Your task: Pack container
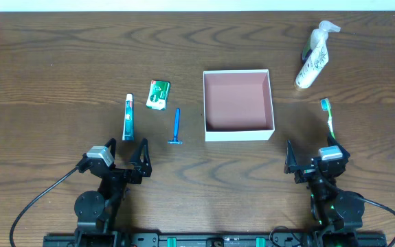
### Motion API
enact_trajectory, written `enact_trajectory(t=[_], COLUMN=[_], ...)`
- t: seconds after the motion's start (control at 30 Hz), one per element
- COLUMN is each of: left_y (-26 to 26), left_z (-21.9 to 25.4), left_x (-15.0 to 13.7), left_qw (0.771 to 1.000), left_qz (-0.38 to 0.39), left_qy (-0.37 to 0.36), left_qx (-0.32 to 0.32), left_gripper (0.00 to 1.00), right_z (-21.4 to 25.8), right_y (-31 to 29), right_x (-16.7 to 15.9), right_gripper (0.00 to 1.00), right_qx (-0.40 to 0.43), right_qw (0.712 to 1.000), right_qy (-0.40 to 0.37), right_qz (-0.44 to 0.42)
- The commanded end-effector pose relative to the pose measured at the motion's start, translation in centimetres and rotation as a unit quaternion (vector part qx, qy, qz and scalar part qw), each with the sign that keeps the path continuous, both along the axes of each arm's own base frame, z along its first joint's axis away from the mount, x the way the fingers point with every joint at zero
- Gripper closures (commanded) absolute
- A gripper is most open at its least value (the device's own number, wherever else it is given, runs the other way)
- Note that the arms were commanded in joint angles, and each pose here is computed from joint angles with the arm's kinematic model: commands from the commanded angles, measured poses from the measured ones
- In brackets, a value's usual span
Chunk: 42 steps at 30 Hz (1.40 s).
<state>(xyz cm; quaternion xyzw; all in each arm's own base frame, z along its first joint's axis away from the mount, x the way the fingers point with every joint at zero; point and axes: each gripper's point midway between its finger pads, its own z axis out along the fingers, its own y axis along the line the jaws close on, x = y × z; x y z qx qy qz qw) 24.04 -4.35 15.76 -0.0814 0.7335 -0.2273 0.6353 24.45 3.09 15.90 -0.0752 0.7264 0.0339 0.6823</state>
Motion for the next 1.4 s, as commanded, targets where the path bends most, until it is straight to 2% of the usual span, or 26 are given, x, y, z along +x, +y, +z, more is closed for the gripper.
enact_trajectory(t=[0.0, 0.93, 1.37], left_y=[-0.2, -0.2, -0.2], left_z=[-1.6, -1.8, -5.6], left_x=[-0.1, -0.1, 0.1], left_qw=[1.000, 1.000, 0.994], left_qz=[-0.007, -0.007, -0.006], left_qy=[0.025, 0.027, 0.113], left_qx=[-0.004, -0.004, 0.000], left_gripper=[0.02, 0.02, 0.02], right_z=[-0.1, -0.1, -0.1], right_y=[0.0, 0.0, 0.0], right_x=[0.0, 0.0, 0.0], right_gripper=[0.01, 0.01, 0.01], right_qx=[-0.005, -0.005, -0.005], right_qw=[1.000, 1.000, 1.000], right_qy=[0.000, 0.001, 0.001], right_qz=[0.000, 0.000, 0.000])
